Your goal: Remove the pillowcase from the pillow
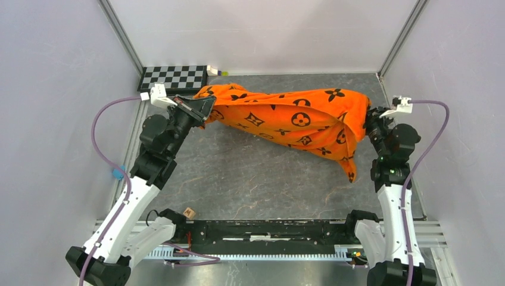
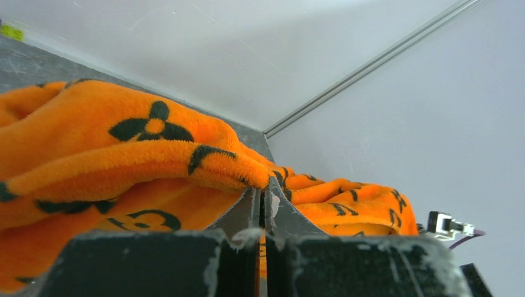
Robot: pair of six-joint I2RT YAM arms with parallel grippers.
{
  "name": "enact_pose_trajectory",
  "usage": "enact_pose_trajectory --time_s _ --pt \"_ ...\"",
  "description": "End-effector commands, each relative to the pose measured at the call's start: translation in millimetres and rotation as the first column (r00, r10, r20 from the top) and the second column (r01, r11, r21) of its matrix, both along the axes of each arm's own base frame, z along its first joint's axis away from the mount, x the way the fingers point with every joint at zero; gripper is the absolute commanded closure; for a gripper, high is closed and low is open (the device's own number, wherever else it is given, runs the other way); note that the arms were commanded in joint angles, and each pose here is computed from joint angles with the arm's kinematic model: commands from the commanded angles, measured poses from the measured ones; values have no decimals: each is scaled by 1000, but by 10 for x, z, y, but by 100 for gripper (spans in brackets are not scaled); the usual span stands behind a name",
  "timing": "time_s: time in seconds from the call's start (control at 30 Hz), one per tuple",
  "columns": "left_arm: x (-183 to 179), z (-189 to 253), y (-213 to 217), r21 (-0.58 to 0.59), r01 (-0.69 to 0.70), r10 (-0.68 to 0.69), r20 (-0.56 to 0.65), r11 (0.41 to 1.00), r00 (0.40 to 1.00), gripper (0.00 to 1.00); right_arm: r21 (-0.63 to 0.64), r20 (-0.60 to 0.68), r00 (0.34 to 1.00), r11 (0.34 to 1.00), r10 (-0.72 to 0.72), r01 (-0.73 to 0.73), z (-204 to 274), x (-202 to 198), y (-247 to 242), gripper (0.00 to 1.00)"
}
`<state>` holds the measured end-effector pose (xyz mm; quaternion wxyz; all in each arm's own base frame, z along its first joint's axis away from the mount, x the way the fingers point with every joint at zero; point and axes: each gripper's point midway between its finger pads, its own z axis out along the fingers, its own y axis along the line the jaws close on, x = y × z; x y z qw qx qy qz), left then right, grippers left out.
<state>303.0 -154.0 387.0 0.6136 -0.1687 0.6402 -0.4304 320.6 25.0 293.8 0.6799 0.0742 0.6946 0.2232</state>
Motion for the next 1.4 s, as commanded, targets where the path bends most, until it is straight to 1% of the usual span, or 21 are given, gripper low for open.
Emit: enact_pose_trajectory --time_s 0.0,0.07,0.13,0.23,0.3,0.37,0.47,0.6,0.67,0.77,0.83,0.87,0.9,0.97,1.07,1.13,1.23,1.27,1.3,1.33,1.37 --pt "-60 513 200 56 -87 81 108 995 991 98 -55 -4 950 948 -313 313 346 99 -603 96" --pt "-74 703 231 61 -104 94 145 993 985 98 -80 -36 947 945 -320 317 385 177 -639 95" --pt "-70 794 238 89 -109 96 141 990 985 98 -83 -86 938 941 -335 328 382 258 -684 94" --pt "-101 998 243 103 -110 92 170 989 981 98 -80 -102 953 957 -285 277 431 352 -610 96" --pt "-149 1114 254 104 -111 89 198 988 976 98 -66 -35 986 984 -166 163 580 363 -396 98" --pt "-209 1218 284 112 -117 90 222 987 971 98 -45 63 998 999 -3 6 780 328 -102 95" --pt "-333 1375 361 136 -137 100 251 981 963 98 -57 167 957 971 238 -232 1048 194 414 96" --pt "-561 1631 489 161 -169 113 307 972 945 98 -131 180 886 903 427 -408 1176 88 1046 93" --pt "-699 1801 564 167 -188 122 341 968 932 98 -129 183 860 879 477 -460 1202 39 1237 92" --pt "-937 2079 667 159 -203 127 390 966 912 98 -92 208 843 868 496 -488 1265 -34 1318 92" --pt "-1055 2190 697 152 -196 120 407 969 906 98 -57 183 864 883 469 -467 1236 -30 1279 92" --pt "-1074 2194 700 151 -192 117 402 970 908 98 -41 146 888 900 435 -434 1163 6 1228 94" --pt "-1063 2168 704 151 -193 121 390 969 913 98 -33 106 907 913 408 -407 1063 35 1184 95" --pt "-918 1966 716 162 -212 152 323 964 934 98 -19 -17 942 942 335 -335 713 112 1067 93" --pt "-609 1531 670 186 -224 188 193 957 963 98 -33 -184 949 964 255 -265 116 194 930 89" --pt "-293 1135 568 228 -214 199 86 950 976 98 -58 -272 929 959 251 -276 -249 245 919 86" --pt "352 378 346 260 -178 207 -90 949 974 98 -77 -360 910 965 206 -249 -653 444 799 75" --pt "562 166 268 221 -137 173 -154 966 973 98 -92 -371 913 972 169 -218 -709 541 702 69" --pt "795 -59 138 173 -69 106 -215 982 971 98 -105 -383 914 976 135 -188 -760 633 616 66" --pt "998 -184 55 111 -25 52 -249 994 967 98 -128 -382 919 979 98 -158 -749 719 537 64" --pt "1188 -359 -48 80 22 3 -294 997 956 98 -153 -380 921 977 82 -150 -736 778 498 59"
